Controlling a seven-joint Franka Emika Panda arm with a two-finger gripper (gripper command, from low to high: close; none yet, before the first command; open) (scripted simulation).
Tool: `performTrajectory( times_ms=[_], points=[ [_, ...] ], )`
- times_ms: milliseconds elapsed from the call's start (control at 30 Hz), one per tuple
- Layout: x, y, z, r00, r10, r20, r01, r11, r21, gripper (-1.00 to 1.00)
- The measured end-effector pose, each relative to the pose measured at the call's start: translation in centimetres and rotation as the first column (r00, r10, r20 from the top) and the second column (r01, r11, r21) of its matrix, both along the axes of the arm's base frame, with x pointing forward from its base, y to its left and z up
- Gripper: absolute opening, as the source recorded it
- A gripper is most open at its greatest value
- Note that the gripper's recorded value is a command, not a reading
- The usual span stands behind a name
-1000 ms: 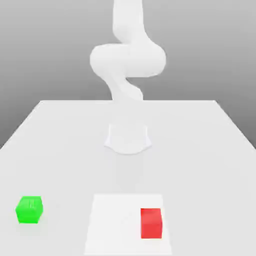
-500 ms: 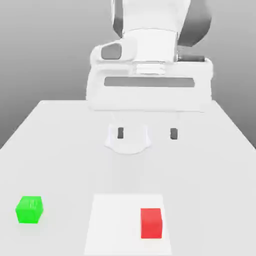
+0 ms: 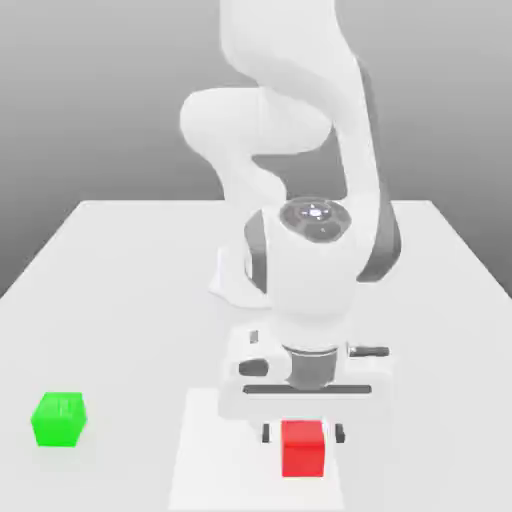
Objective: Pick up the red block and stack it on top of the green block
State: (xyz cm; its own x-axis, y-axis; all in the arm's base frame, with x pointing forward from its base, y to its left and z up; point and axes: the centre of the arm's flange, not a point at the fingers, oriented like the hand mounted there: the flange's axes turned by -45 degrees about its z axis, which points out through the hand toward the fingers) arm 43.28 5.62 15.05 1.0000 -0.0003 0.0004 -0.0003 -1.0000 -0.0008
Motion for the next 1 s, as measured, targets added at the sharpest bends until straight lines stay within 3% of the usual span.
performTrajectory(
  times_ms=[167,333,533,700,900,933,1000],
  points=[
    [0.0,0.0,-0.2,1.000,0.000,0.000,0.000,1.000,0.000,-1.00],
    [0.0,0.0,4.8,1.000,-0.001,0.000,0.001,1.000,-0.001,-1.00],
    [0.3,-14.2,7.3,0.946,-0.324,-0.001,0.324,0.946,-0.008,-1.00],
    [-4.8,-29.6,9.1,0.762,-0.648,0.000,0.648,0.762,-0.004,-1.00],
    [-6.0,-32.0,3.9,0.719,-0.695,0.000,0.695,0.719,0.000,-1.00],
    [-6.0,-32.0,3.3,0.719,-0.695,0.000,0.695,0.719,0.000,1.00],
    [-6.0,-32.0,3.3,0.719,-0.695,0.000,0.695,0.719,0.000,1.00]
  ],
)
